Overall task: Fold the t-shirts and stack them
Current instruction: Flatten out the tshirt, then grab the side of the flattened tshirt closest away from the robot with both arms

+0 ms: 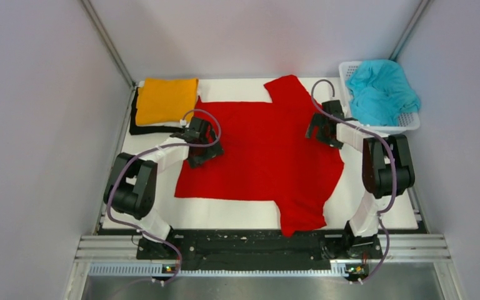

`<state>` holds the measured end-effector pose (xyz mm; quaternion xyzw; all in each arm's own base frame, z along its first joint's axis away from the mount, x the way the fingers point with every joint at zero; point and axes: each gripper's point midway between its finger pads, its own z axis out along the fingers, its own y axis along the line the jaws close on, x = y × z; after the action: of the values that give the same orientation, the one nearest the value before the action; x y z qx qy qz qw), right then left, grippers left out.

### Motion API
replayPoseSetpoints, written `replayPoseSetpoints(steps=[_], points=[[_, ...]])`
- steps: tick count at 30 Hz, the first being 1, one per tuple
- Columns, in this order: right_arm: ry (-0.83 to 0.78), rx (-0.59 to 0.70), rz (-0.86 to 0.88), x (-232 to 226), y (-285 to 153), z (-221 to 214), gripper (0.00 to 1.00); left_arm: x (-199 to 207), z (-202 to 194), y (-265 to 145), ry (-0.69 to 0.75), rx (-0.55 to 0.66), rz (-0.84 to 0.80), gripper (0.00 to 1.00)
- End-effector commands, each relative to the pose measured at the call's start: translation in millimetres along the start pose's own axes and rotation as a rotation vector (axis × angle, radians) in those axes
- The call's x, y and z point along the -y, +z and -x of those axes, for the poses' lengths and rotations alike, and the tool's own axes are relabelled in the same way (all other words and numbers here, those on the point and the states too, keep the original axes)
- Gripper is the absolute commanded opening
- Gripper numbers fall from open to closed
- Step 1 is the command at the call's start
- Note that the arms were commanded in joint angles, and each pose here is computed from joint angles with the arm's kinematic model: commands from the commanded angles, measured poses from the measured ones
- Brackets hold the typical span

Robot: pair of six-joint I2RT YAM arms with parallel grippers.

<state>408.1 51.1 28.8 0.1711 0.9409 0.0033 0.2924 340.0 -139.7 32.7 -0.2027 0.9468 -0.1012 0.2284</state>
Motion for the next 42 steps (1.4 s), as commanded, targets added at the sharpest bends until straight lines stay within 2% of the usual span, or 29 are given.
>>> replayPoseSetpoints(steps=[1, 8, 11, 14, 18, 23, 26, 29, 36, 38, 42], points=[[0.013, 0.021, -0.032, 13, 8, 17, 0.98, -34, -40, -9, -0.051, -0.097, 0.084, 0.99], [-0.014, 0.062, 0.086, -8, -33, 36, 0.98, -41, -31, -55, -0.068, 0.001, 0.056, 0.99], [-0.064, 0.122, 0.121, -17, -74, 36, 0.99, -40, -20, -80, -0.085, 0.070, 0.033, 0.99], [-0.125, 0.174, 0.154, -28, -120, 18, 0.99, -52, -22, -100, -0.124, 0.119, 0.037, 0.99], [-0.236, 0.132, 0.174, -39, -167, -63, 0.99, -94, -42, -112, -0.190, 0.169, 0.130, 0.99], [-0.378, -0.105, 0.162, -14, -192, -189, 0.95, -142, -84, -105, -0.273, 0.152, 0.227, 0.99], [-0.438, -0.172, 0.184, -5, -210, -233, 0.91, -157, -103, -99, -0.332, 0.141, 0.248, 0.98], [-0.475, -0.206, 0.220, -4, -224, -258, 0.89, -159, -110, -94, -0.371, 0.140, 0.232, 0.98], [-0.576, -0.297, 0.312, -5, -231, -293, 0.82, -157, -100, -84, -0.428, 0.208, 0.207, 0.83], [-0.600, -0.314, 0.329, -5, -232, -297, 0.81, -154, -93, -82, -0.430, 0.229, 0.196, 0.74], [-0.611, -0.334, 0.352, -5, -235, -301, 0.78, -137, -93, -71, -0.429, 0.191, 0.145, 0.54]])
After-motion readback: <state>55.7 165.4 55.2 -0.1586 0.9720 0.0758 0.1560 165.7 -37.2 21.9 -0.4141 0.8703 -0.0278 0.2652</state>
